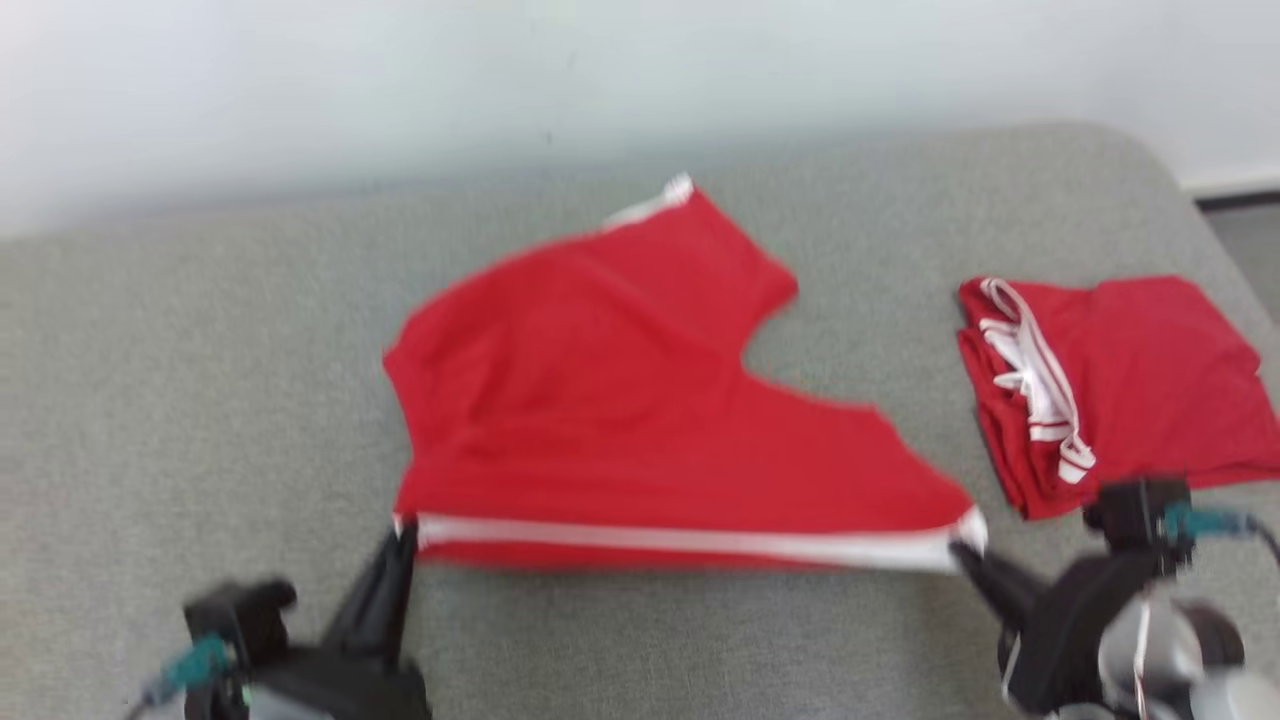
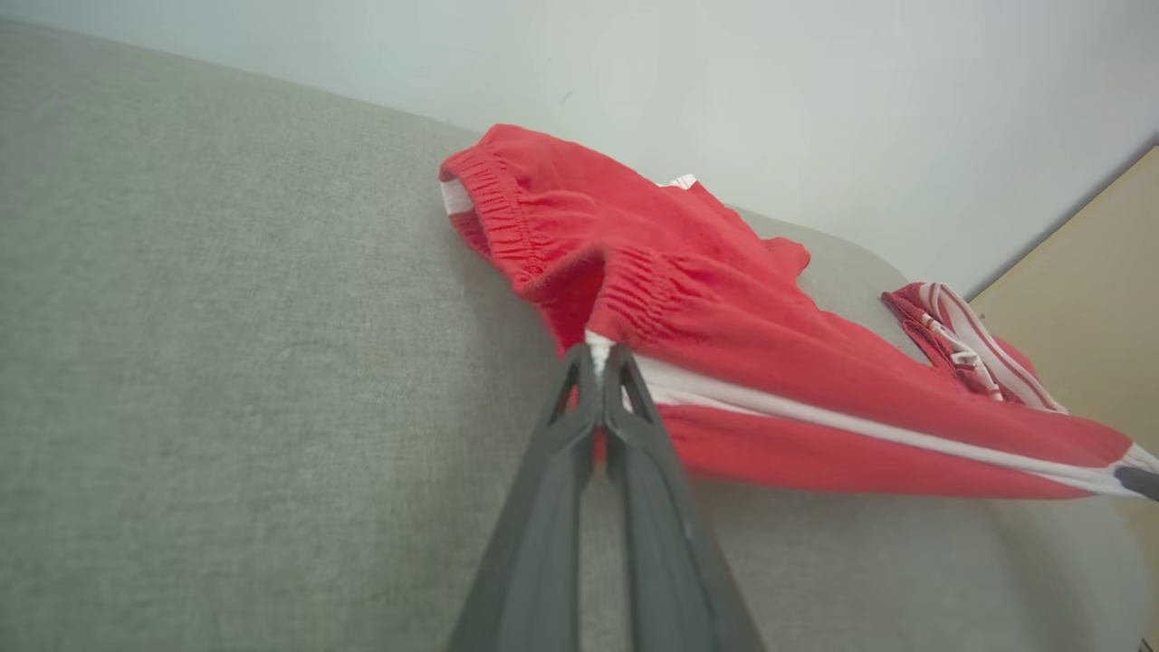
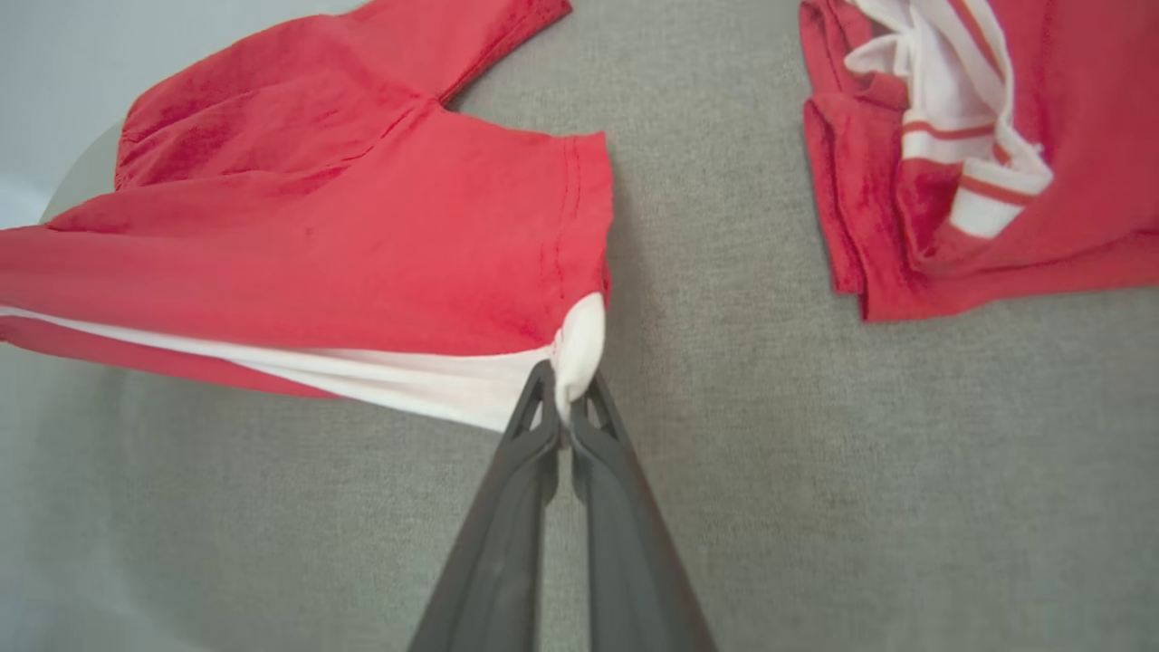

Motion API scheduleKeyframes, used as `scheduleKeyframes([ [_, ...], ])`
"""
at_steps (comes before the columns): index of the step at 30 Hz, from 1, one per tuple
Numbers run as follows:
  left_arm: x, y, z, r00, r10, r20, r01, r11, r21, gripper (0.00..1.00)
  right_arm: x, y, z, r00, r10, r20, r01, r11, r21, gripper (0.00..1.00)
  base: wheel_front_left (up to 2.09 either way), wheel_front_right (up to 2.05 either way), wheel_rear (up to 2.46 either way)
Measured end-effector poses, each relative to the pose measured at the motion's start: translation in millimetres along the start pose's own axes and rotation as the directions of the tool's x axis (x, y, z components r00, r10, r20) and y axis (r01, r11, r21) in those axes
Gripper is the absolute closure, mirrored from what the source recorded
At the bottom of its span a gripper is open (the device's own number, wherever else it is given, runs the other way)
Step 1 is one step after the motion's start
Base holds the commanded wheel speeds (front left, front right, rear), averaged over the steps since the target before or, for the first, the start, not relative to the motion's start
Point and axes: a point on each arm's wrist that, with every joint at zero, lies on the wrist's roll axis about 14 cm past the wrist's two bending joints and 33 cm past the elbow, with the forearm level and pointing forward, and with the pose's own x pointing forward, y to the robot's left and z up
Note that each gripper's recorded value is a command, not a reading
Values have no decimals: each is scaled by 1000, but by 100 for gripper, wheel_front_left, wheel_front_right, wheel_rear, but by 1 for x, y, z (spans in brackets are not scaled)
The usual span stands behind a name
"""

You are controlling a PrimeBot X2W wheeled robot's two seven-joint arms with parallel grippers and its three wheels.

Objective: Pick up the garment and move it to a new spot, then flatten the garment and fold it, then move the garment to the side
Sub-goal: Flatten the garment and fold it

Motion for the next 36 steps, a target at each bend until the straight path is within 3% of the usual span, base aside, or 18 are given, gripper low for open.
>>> scheduleKeyframes([
  [9,-77,-4,-47,978,54,-200,-57,998,-8,100,-60,15,-73,976,-58,-211,66,997,31,100,0,0,0],
  [15,-107,-12,-70,952,55,-301,-71,997,-42,100,-74,22,-86,961,-57,-269,69,997,34,100,0,0,0],
  [18,-105,-16,-66,955,48,-293,-67,996,-54,100,-69,24,-74,968,-60,-243,63,998,5,100,0,0,0],
  [28,-60,-32,-17,986,5,-170,-23,994,-102,100,-19,25,14,994,-53,-100,29,973,-228,100,0,0,0],
  [36,-25,-30,10,994,25,-109,-38,993,-114,100,31,35,69,999,-33,-18,26,947,-319,100,0,0,0],
])
